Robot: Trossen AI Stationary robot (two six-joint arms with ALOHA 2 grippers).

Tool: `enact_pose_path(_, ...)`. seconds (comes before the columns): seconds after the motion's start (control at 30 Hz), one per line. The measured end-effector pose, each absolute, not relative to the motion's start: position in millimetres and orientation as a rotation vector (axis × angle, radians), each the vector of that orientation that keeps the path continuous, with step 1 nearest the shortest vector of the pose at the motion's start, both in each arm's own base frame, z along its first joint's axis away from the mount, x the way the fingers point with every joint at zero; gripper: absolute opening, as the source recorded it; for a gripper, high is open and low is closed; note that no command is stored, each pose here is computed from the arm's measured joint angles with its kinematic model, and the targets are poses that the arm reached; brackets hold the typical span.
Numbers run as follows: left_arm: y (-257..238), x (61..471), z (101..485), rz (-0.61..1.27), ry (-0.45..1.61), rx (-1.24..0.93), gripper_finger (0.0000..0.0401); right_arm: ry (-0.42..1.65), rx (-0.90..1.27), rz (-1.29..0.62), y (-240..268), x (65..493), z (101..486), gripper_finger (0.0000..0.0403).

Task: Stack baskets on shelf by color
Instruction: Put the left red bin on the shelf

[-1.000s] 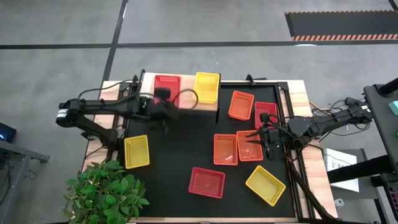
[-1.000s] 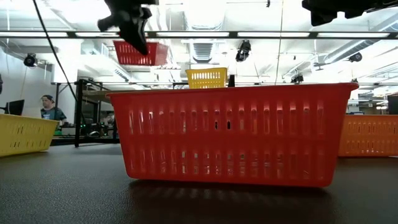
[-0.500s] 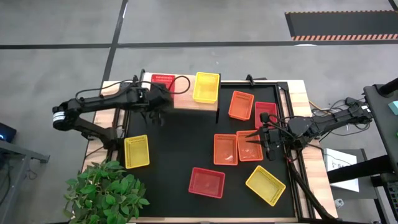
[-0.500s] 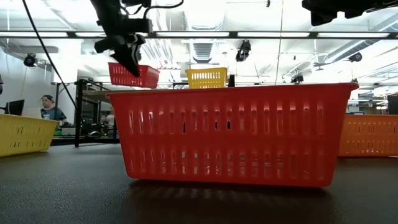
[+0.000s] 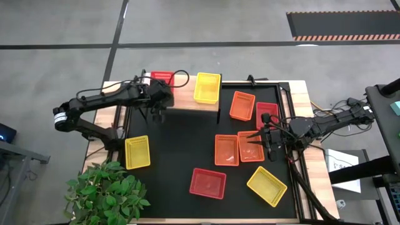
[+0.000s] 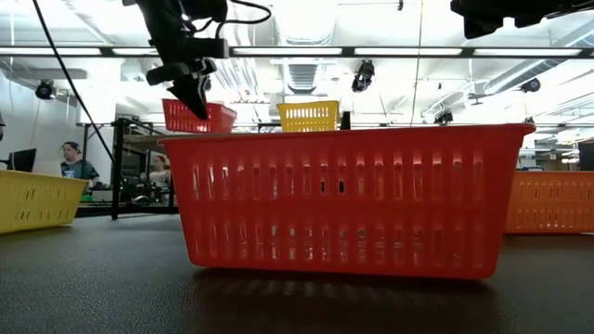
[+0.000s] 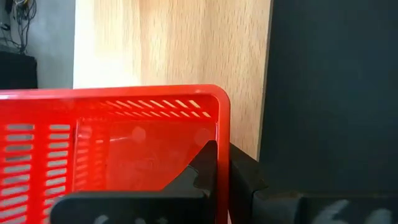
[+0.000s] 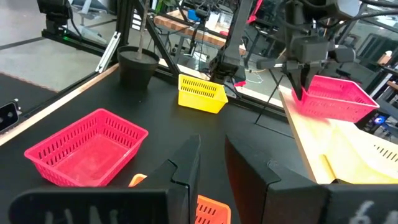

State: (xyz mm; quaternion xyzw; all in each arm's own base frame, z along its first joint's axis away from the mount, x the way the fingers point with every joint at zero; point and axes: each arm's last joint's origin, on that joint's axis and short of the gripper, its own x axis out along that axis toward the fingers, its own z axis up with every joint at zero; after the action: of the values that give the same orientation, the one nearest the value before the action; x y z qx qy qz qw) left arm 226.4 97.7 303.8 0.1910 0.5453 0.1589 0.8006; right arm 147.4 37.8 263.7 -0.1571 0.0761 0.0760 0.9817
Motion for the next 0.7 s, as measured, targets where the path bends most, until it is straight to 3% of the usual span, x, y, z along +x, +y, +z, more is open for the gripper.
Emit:
enact_pose_path(0.33, 103, 225, 304, 0.344, 1.179, 0.425, 0.0004, 0.153, -0.316, 0.153, 38, 147, 264, 0.0066)
enact_pose_path(0.7, 111, 222, 306, 0.412, 1.183, 0.428, 0.009, 0.153, -0.316, 0.153, 38, 147, 264, 0.0066)
